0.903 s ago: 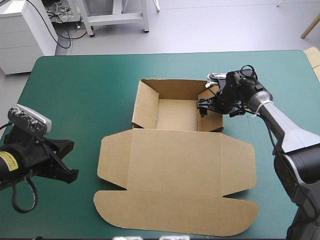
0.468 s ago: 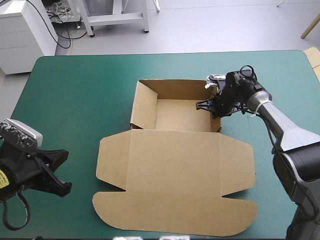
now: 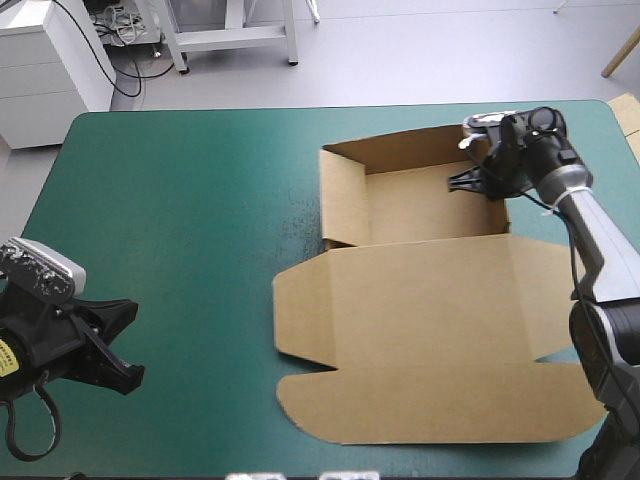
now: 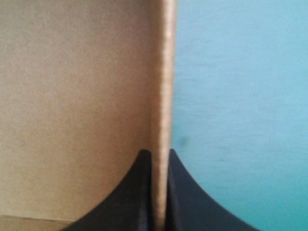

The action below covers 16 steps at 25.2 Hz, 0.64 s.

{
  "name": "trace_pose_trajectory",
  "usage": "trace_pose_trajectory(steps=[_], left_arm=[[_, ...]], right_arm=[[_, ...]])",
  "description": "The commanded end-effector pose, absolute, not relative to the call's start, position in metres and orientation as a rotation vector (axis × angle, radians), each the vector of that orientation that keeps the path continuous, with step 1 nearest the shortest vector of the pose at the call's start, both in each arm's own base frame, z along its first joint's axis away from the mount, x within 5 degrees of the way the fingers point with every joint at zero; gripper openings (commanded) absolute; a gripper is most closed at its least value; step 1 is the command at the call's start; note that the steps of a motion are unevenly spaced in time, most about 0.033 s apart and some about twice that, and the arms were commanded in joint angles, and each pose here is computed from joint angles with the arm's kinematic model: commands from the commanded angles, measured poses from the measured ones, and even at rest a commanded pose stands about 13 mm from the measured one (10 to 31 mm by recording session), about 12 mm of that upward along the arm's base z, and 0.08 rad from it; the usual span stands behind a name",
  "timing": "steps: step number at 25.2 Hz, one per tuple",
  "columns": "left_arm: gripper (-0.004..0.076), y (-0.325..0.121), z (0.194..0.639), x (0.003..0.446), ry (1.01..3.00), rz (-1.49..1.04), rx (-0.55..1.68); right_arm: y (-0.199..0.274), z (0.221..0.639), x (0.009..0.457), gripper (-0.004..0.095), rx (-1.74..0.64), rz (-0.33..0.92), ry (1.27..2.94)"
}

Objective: Fold the box

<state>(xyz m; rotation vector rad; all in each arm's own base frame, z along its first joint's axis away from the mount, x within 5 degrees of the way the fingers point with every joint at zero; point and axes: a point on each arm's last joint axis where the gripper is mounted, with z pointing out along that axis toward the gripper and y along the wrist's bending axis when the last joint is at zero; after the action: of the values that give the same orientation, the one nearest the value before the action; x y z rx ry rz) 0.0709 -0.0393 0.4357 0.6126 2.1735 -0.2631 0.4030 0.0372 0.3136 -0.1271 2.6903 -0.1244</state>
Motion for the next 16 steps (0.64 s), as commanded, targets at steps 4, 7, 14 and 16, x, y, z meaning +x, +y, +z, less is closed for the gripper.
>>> trace_pose_trajectory(steps=[4,7,14,16], left_arm=[[-0.0008,-0.041,0.440,0.067,2.174,-0.319,0.610],[-0.0008,-0.041,0.440,0.067,2.169,-0.312,0.623],[-0.0008,-0.042,0.441,0.067,2.163,-0.328,0.623],[-0.0008,-0.043,0.441,0.067,2.163,-0.330,0.624]], right_arm=[[-0.079,0.353,0.388,-0.0021,0.126,-0.503,2.570],[-0.123,0.352,0.379,-0.0021,0.261,-0.540,2.544],[-0.204,0.358,0.353,-0.0015,0.486,-0.620,2.424],[-0.217,0.357,0.345,0.0084,0.502,-0.604,2.427]])
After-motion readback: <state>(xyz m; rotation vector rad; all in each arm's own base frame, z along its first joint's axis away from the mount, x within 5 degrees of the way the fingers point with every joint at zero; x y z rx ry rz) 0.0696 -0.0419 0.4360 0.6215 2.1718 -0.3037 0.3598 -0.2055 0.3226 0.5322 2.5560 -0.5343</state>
